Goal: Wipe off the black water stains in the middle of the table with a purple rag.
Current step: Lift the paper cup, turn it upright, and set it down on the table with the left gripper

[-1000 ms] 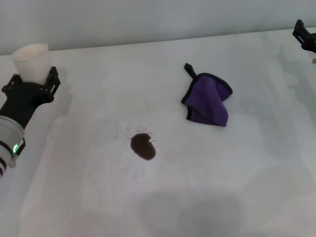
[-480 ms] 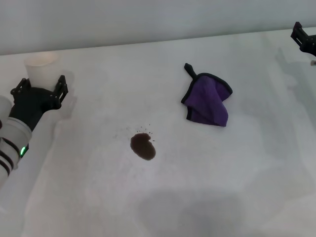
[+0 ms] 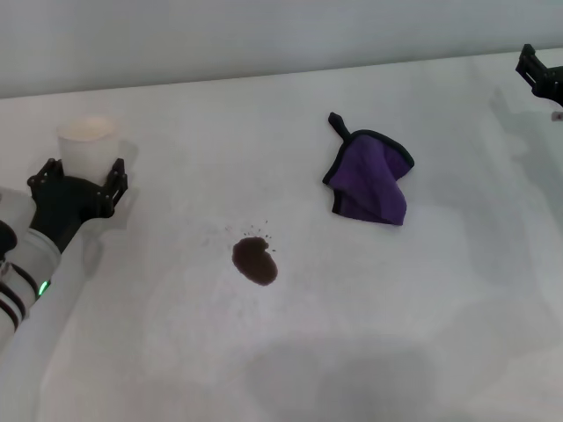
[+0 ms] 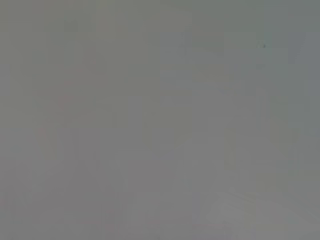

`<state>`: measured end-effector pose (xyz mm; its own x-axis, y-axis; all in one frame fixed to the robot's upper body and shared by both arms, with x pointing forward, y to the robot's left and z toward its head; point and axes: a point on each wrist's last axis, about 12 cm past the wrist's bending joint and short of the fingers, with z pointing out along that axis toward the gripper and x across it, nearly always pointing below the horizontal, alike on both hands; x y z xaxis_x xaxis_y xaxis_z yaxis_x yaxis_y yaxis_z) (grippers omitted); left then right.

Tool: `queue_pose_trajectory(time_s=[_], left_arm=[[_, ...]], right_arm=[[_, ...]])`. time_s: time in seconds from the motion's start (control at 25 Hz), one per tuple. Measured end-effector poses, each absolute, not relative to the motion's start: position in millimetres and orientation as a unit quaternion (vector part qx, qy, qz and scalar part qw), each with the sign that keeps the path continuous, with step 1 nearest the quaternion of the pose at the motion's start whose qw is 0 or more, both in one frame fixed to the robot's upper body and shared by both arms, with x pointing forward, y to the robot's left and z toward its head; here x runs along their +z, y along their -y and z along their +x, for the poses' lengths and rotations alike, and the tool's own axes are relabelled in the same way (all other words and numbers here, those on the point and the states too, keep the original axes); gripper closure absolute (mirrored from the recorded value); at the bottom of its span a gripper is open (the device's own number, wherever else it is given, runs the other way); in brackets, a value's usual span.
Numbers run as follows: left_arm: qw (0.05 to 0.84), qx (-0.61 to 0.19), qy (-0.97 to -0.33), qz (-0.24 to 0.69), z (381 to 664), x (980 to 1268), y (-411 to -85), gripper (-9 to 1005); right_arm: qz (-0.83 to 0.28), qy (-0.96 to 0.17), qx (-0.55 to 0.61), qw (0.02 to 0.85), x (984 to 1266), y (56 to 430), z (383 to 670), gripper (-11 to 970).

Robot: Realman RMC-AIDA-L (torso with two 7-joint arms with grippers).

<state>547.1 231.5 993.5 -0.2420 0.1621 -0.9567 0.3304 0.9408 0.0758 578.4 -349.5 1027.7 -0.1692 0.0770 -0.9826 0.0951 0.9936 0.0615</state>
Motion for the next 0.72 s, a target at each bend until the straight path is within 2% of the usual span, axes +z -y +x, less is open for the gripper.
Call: queue_pose_trajectory(time_s=[0.72], left_arm=[[0.577,-0.083,-0.794,0.170,520,978,-231,359]], right_arm=[[0.055,-0.769,-0.007,0.636,1024,349,575,102]])
